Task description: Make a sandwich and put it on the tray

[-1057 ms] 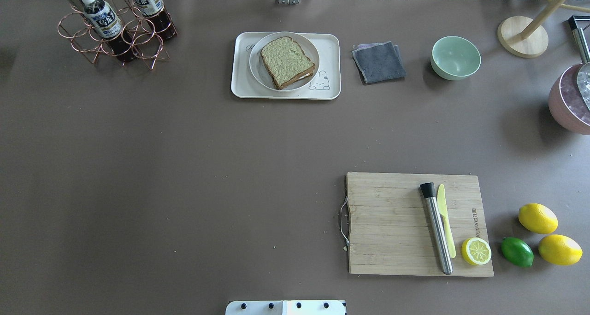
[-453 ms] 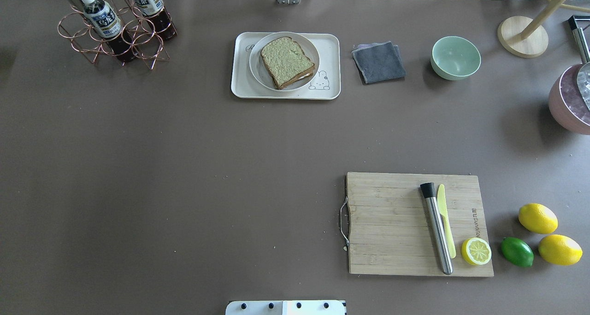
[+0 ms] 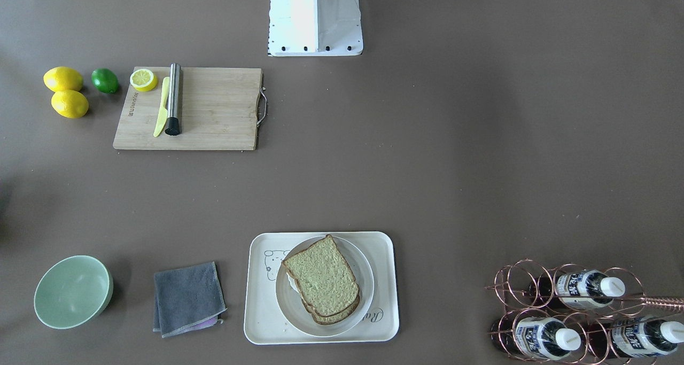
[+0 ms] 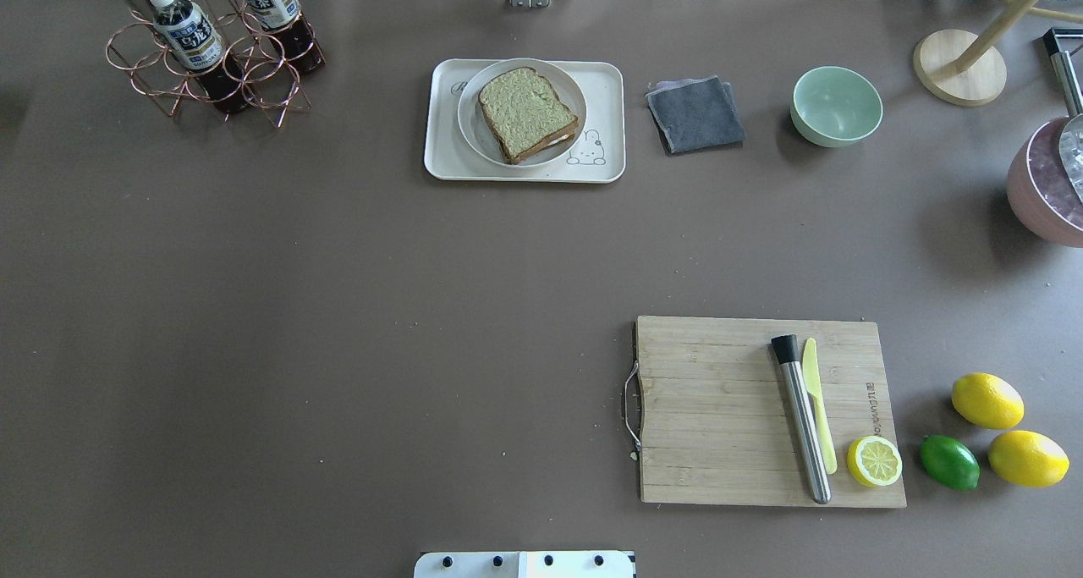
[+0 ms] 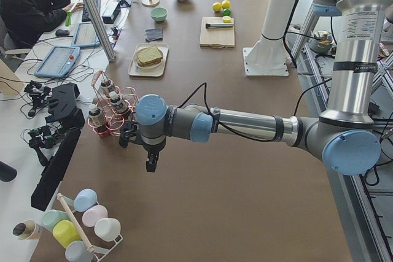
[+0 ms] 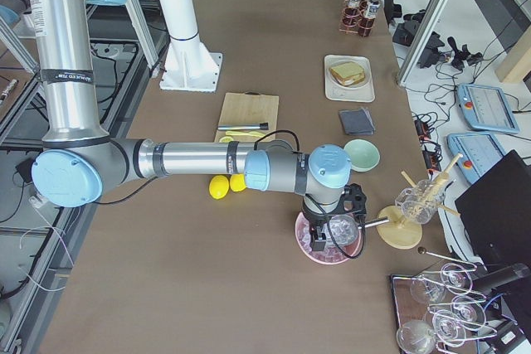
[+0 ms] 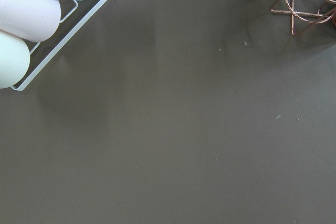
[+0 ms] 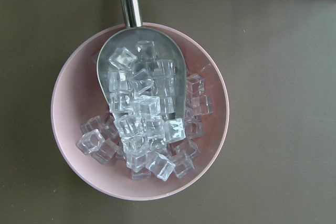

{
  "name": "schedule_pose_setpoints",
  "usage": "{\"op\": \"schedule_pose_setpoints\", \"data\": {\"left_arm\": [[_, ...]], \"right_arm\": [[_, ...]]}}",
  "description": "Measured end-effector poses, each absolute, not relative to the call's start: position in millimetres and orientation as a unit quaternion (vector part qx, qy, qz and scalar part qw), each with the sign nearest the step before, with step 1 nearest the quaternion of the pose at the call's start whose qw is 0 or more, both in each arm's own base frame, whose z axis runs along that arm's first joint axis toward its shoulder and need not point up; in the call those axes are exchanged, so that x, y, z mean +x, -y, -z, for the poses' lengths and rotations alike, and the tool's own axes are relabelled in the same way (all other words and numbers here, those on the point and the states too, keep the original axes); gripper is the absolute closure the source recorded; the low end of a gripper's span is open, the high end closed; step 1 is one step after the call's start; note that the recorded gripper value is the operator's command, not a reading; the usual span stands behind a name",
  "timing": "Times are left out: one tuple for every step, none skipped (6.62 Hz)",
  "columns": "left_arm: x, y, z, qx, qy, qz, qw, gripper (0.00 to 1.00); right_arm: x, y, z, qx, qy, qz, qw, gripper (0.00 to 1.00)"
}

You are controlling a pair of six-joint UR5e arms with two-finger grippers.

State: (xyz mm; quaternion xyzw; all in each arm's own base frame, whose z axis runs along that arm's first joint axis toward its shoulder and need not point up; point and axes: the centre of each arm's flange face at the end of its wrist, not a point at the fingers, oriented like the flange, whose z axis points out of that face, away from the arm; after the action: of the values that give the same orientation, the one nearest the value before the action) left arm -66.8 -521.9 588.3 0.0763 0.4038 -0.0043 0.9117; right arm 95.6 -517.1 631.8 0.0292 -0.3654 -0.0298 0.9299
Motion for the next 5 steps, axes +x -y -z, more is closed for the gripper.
{"op": "schedule_pose_setpoints", "data": {"left_arm": [[-66.8,522.3,-588.1,0.076,-0.404,0.004,0.912,0.02],[-66.8,522.6,-587.9,0.077,-0.404,0.004,0.912,0.02],[-66.8,522.7,-588.2,0.076,-0.404,0.004,0.912,0.02],[-66.8,522.8,-588.4,0.076,-0.404,0.004,0.912,0.02],[-66.8,522.8,-588.8,0.076,-0.404,0.005,0.912,0.02]], "right_arm": [[95.6,517.2,-631.2,0.03,0.365,0.03,0.93,0.0],[96.1,517.1,-630.6,0.03,0.366,0.03,0.93,0.0],[96.5,516.9,-630.4,0.031,0.366,0.029,0.93,0.0],[97.8,516.8,-629.5,0.032,0.366,0.028,0.929,0.0],[99.4,517.2,-627.8,0.034,0.366,0.027,0.929,0.0]]}}
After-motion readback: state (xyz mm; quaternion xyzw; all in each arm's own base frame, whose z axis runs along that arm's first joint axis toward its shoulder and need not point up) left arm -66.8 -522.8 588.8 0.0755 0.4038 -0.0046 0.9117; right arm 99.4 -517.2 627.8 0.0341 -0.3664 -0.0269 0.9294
